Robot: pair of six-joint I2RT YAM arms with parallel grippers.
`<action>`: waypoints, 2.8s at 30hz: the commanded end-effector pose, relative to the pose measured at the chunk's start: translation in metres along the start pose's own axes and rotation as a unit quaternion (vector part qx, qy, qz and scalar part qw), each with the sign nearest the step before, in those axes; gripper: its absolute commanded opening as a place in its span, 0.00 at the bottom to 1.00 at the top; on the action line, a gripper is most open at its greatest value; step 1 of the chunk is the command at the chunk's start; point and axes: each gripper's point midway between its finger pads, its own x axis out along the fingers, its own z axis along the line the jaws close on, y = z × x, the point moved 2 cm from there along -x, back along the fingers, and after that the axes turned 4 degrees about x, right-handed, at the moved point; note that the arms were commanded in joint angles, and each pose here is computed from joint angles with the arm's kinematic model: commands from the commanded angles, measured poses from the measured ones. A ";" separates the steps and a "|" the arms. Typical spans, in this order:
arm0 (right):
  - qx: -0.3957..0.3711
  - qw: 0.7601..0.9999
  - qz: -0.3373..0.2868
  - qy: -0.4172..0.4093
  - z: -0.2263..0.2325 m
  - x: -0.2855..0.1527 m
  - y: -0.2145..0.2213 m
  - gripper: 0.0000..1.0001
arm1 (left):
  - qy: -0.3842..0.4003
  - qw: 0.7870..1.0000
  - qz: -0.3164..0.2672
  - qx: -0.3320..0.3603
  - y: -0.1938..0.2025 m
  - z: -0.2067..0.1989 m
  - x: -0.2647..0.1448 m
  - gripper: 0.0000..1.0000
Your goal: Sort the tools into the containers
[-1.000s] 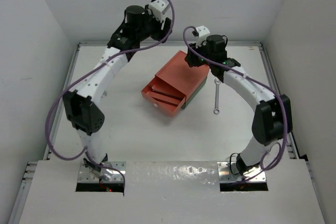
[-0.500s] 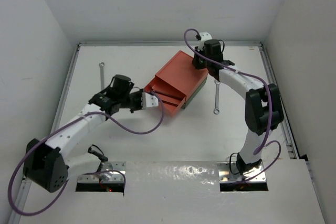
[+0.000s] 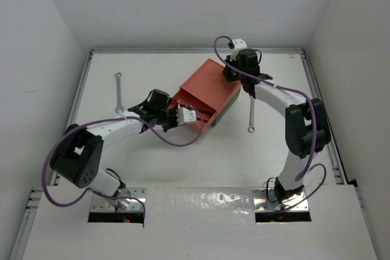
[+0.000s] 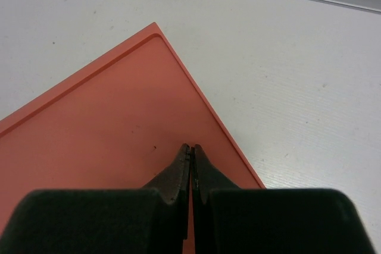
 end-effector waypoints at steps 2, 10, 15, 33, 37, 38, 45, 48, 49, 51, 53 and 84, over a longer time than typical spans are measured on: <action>0.000 0.999 0.046 -0.013 0.003 -0.004 0.028 0.00 | -0.073 0.995 -0.069 0.012 -0.044 0.043 0.010 0.16; -0.003 0.998 0.055 -0.032 0.007 -0.003 0.034 0.00 | -0.155 0.979 -0.123 -0.052 -0.089 0.106 0.014 0.45; -0.004 0.998 0.059 -0.034 0.007 -0.005 0.039 0.00 | -0.166 0.974 -0.114 -0.104 -0.084 0.116 0.025 0.74; -0.047 0.999 0.007 -0.007 0.008 -0.020 -0.044 0.30 | -0.152 0.931 -0.012 -0.331 -0.018 0.059 0.061 0.64; -0.040 0.999 -0.009 0.000 0.003 -0.027 -0.064 0.38 | -0.170 0.922 -0.023 -0.347 -0.019 0.067 0.066 0.62; -0.036 0.999 -0.013 0.001 0.002 -0.028 -0.069 0.41 | -0.173 0.919 -0.028 -0.353 -0.019 0.068 0.068 0.61; -0.007 0.999 0.002 0.033 -0.032 -0.013 -0.064 0.68 | -0.184 0.917 -0.054 -0.349 -0.023 0.078 0.077 0.61; 0.008 1.000 0.012 0.010 -0.035 0.002 -0.056 0.70 | -0.187 0.920 -0.060 -0.339 -0.024 0.080 0.080 0.60; 0.010 1.000 0.012 0.003 -0.033 0.005 -0.056 0.70 | -0.187 0.920 -0.064 -0.338 -0.025 0.081 0.080 0.59; 0.008 1.000 0.012 -0.006 -0.033 0.013 -0.050 0.70 | -0.195 0.920 -0.068 -0.332 -0.025 0.084 0.080 0.59; 0.006 1.000 0.018 -0.019 -0.031 0.021 -0.044 0.70 | -0.206 0.919 -0.074 -0.328 -0.026 0.089 0.080 0.58; 0.022 0.996 0.052 -0.068 -0.021 0.031 -0.007 0.59 | -0.189 0.924 -0.082 -0.321 -0.025 0.081 0.100 0.49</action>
